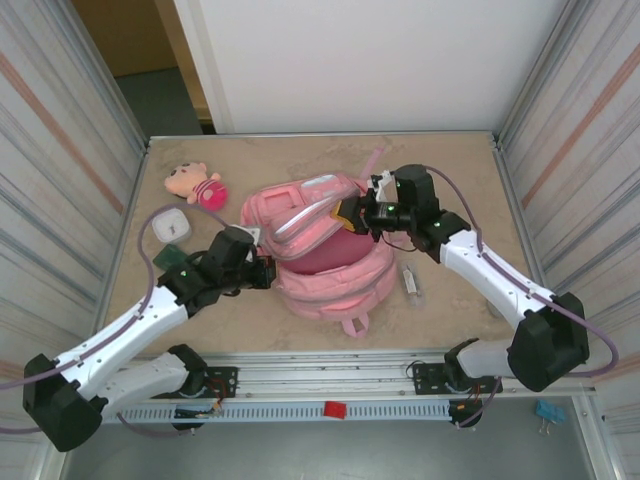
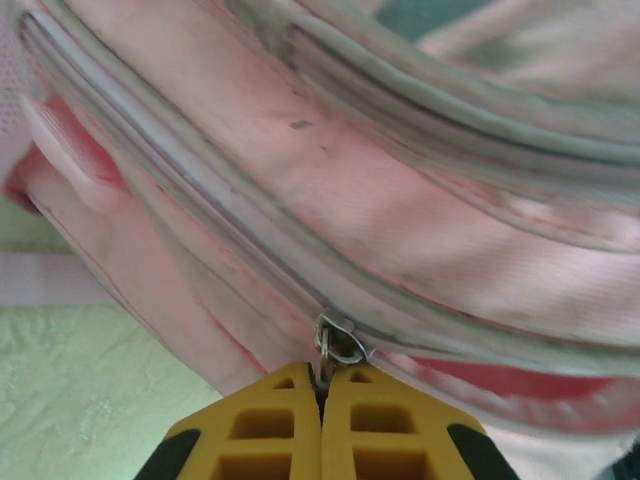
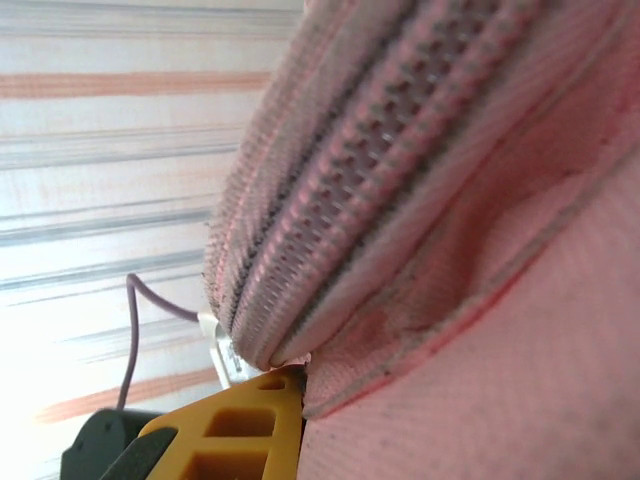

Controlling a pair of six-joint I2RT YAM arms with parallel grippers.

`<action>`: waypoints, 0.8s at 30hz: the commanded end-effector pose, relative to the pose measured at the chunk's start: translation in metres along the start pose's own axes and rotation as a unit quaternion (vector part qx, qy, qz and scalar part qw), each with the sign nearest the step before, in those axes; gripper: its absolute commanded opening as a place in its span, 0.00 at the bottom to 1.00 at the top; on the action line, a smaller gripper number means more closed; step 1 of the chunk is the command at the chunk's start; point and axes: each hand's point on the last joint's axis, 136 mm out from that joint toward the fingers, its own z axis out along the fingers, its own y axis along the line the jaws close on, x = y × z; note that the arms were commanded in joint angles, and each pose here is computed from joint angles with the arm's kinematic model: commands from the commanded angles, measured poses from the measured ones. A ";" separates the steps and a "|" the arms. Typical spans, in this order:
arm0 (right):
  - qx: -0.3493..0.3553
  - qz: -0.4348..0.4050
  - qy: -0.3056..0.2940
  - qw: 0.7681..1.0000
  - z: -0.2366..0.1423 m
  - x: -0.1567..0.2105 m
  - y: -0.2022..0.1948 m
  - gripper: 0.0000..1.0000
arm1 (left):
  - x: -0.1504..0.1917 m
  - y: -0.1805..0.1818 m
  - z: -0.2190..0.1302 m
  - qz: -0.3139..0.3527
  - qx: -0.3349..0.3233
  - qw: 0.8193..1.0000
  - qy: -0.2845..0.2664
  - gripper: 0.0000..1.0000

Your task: Pack the student bag

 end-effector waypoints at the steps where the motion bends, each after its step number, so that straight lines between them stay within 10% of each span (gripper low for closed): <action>1: -0.092 -0.105 0.071 0.988 -0.023 0.022 0.067 0.00 | -0.003 0.026 -0.002 0.025 -0.044 0.999 0.002 0.00; 16: -0.126 -0.120 0.084 0.981 -0.041 0.014 0.095 0.00 | -0.057 0.081 0.024 0.015 -0.084 0.995 -0.058 0.04; 24: -0.096 -0.103 -0.060 0.988 -0.019 -0.040 0.071 0.00 | -0.093 0.055 -0.008 -0.009 -0.054 0.994 -0.098 0.53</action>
